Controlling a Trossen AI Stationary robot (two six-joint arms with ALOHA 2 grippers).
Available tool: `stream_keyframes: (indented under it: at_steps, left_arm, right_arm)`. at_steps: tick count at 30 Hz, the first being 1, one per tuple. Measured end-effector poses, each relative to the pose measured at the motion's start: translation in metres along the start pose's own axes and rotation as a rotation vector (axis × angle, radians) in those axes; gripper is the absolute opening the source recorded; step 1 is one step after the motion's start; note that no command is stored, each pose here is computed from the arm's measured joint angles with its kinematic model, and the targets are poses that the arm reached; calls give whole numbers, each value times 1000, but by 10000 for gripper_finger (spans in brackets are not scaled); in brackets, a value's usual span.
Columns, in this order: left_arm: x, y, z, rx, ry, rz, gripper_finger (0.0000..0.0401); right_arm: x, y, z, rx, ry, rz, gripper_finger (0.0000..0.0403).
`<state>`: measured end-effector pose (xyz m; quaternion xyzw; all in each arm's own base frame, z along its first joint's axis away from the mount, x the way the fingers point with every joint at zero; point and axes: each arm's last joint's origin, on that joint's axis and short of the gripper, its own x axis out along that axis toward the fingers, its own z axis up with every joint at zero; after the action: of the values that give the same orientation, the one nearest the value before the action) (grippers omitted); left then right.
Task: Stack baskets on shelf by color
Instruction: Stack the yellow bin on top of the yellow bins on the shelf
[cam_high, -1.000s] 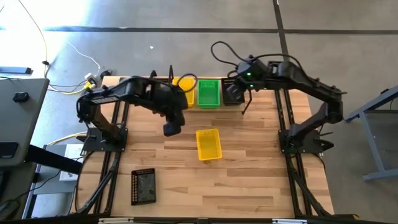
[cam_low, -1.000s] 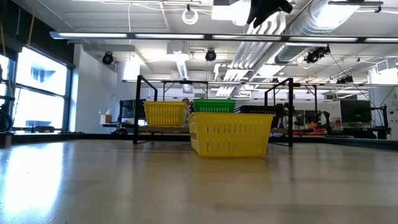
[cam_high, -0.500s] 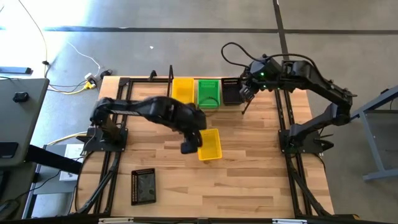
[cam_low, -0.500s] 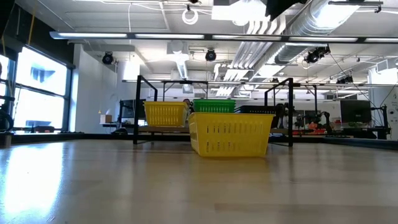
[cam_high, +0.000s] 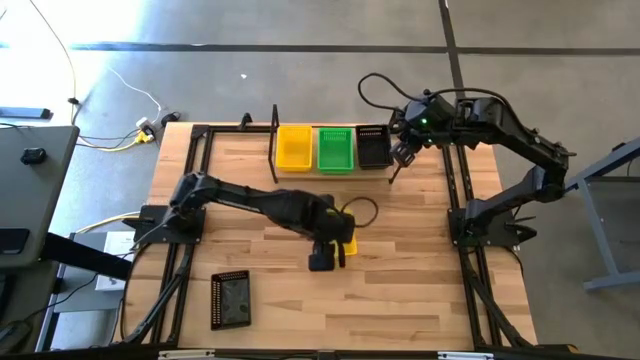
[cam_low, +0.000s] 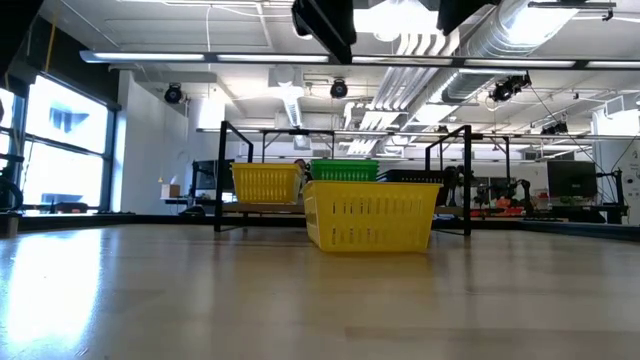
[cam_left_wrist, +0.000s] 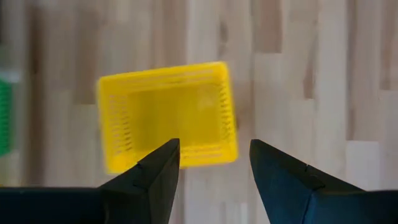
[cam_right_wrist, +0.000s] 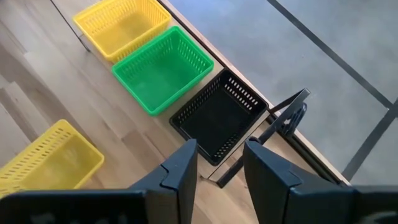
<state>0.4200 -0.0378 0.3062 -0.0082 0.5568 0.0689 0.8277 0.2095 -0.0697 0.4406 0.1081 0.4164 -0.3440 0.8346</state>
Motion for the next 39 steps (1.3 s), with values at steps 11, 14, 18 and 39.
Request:
stream_keyframes:
  at_steps: [11, 14, 18, 39]
  left_arm:
    - [39, -22, 8, 28, -2, -61, 184]
    - [49, -25, 7, 35, 21, -61, 184]
    - [61, -28, 7, 40, 41, -58, 184]
    - [117, -35, -25, 27, 103, -16, 182]
  right_arm:
    - [0, -1, -1, -5, 10, -10, 115]
    - [0, -1, -2, -7, 14, -12, 115]
    - [0, -1, -2, -10, 22, -14, 115]
    - [0, -2, -4, -9, 40, -20, 115]
